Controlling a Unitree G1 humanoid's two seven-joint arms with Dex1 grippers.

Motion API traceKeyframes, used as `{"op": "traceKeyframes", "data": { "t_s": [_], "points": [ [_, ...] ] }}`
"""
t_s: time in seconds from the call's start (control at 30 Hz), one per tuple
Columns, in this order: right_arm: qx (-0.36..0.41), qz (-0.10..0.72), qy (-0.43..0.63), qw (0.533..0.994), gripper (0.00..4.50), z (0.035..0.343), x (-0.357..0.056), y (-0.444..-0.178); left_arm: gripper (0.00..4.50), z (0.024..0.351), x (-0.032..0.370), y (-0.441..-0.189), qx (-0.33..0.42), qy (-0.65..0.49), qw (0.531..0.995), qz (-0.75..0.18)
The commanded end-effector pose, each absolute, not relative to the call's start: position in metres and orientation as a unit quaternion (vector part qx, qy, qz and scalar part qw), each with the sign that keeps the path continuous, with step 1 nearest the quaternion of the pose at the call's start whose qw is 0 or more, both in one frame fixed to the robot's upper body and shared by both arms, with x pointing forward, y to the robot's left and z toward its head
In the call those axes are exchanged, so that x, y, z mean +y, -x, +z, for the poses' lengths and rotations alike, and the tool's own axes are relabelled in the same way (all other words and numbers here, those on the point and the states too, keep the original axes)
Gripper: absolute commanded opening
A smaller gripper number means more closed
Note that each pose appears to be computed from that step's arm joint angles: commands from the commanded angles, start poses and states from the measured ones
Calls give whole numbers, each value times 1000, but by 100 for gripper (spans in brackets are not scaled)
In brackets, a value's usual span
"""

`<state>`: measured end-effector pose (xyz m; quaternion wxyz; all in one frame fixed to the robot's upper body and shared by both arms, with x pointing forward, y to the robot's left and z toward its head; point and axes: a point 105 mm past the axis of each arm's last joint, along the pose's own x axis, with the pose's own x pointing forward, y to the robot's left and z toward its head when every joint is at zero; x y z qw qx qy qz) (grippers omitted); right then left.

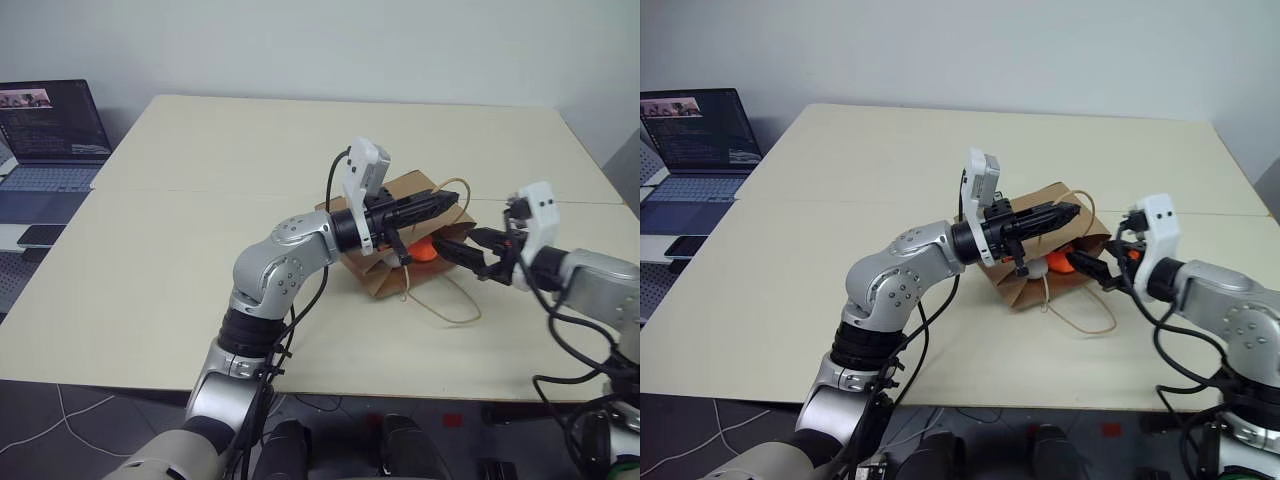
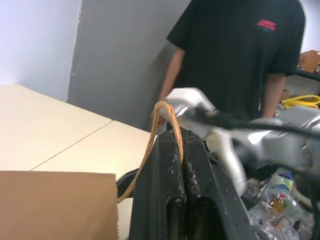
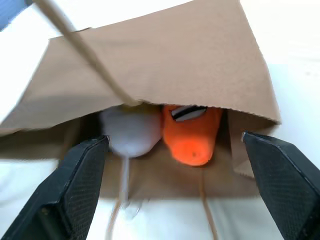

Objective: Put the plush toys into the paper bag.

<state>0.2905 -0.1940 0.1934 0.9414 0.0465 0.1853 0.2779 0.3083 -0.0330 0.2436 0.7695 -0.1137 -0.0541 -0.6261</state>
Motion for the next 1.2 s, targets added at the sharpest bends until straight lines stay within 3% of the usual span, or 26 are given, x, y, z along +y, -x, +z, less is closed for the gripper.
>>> {"op": "traceKeyframes", "data": {
  "t_s": [0.03,0.3,0.57,0.93,1.03,1.2],
  "points": [
    [189,272,-70,941,444,196,-211,-275,0,257,-33,-306,-81,105,765,-630],
    [251,248,-203,914,444,148,-224,-237,0,265,-29,-314,-96,103,774,-617],
    [254,214,-290,897,444,127,-230,-223,0,275,-25,-322,-116,106,781,-604],
    [231,194,-404,864,444,119,-187,-240,0,279,-26,-324,-125,107,781,-603],
    [221,183,-417,862,384,121,-186,-247,0,279,-25,-324,-124,105,781,-602],
    [211,184,-421,862,207,126,-183,-253,0,278,-24,-324,-122,101,782,-602]
  ]
}}
